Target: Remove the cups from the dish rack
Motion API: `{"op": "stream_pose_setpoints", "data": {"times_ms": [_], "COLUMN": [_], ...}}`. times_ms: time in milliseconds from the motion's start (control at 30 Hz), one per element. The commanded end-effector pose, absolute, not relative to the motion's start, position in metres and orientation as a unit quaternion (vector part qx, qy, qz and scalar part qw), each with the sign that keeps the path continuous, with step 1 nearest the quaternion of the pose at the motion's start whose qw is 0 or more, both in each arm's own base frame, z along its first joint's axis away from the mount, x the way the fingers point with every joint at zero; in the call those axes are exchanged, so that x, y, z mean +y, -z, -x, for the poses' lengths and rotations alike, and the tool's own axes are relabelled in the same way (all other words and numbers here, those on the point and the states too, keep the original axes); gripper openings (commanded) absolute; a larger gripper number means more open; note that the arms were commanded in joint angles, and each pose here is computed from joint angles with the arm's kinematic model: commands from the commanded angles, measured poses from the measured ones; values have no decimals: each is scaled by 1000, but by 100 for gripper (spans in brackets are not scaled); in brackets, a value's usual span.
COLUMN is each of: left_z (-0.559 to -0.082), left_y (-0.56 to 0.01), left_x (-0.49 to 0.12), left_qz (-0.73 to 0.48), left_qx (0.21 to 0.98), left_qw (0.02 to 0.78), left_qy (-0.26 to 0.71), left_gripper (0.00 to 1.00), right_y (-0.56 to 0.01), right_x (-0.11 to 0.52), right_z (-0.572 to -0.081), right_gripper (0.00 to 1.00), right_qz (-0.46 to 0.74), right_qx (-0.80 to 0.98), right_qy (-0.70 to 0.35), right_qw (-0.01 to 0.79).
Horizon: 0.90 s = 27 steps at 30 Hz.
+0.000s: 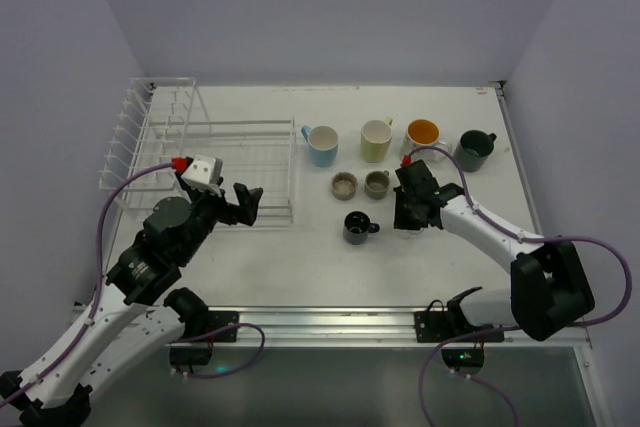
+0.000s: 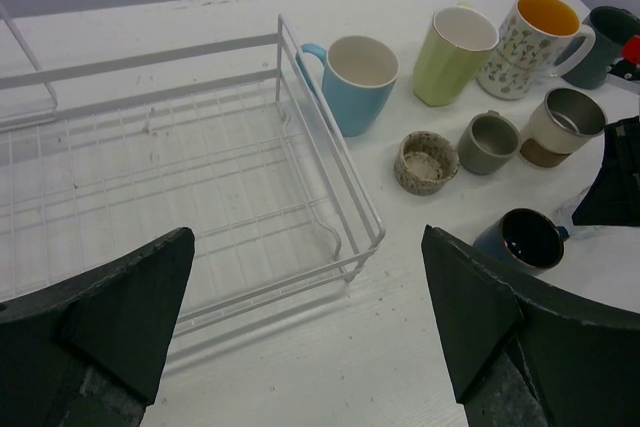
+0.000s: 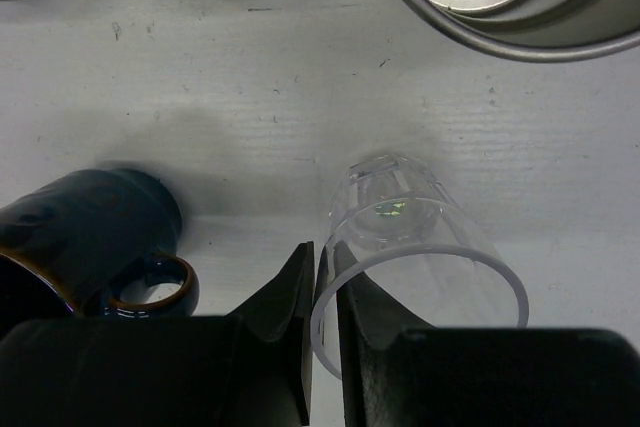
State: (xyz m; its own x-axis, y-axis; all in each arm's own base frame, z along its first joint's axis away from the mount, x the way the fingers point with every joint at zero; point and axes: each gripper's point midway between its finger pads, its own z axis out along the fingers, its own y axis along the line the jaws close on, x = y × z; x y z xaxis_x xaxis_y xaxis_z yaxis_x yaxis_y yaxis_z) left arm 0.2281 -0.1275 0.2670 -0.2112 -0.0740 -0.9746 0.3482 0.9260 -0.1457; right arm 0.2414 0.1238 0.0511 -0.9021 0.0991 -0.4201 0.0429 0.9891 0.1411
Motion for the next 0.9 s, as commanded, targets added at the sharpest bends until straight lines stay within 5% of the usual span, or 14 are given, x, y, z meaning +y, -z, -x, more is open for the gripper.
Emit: {"op": "stream_pose_setpoints", "data": {"times_ms": [0,100,233,567,667,700,867], "left_z": [-232,-232,-233,-235,-238,-238,-232], "left_y": [-272,-272,-274,-274,-277,-279,-297], "left_x": [-132,-131,-130,-125,-118,-116,-109], "left_qz": [-104,-103,-100,-89,-73,-69,-53], "left_qx": [748,748,747,747,746,744,728], "left_qw": [632,633,635,639,645,648,666], "left_qy": [171,170,169,161,148,146,154], "left_gripper": [100,100,100,100,100,100,100], "right_y": [-58,-56,-67,-135,-183,-198,-284], "right_x": [131,132,133,140,140,139,106], "right_z": [-260,-261,-263,-262,-258,-256,-222], "right_gripper": [0,11,41,60,82,99,99], "right_qz": [-31,-30,-28,-26,-23,-23,-52], "right_qx": [967,967,963,924,879,863,750], "right_qy": [-74,-73,-81,-151,-196,-209,-255], "right_qw": [240,241,257,351,434,459,608]}}
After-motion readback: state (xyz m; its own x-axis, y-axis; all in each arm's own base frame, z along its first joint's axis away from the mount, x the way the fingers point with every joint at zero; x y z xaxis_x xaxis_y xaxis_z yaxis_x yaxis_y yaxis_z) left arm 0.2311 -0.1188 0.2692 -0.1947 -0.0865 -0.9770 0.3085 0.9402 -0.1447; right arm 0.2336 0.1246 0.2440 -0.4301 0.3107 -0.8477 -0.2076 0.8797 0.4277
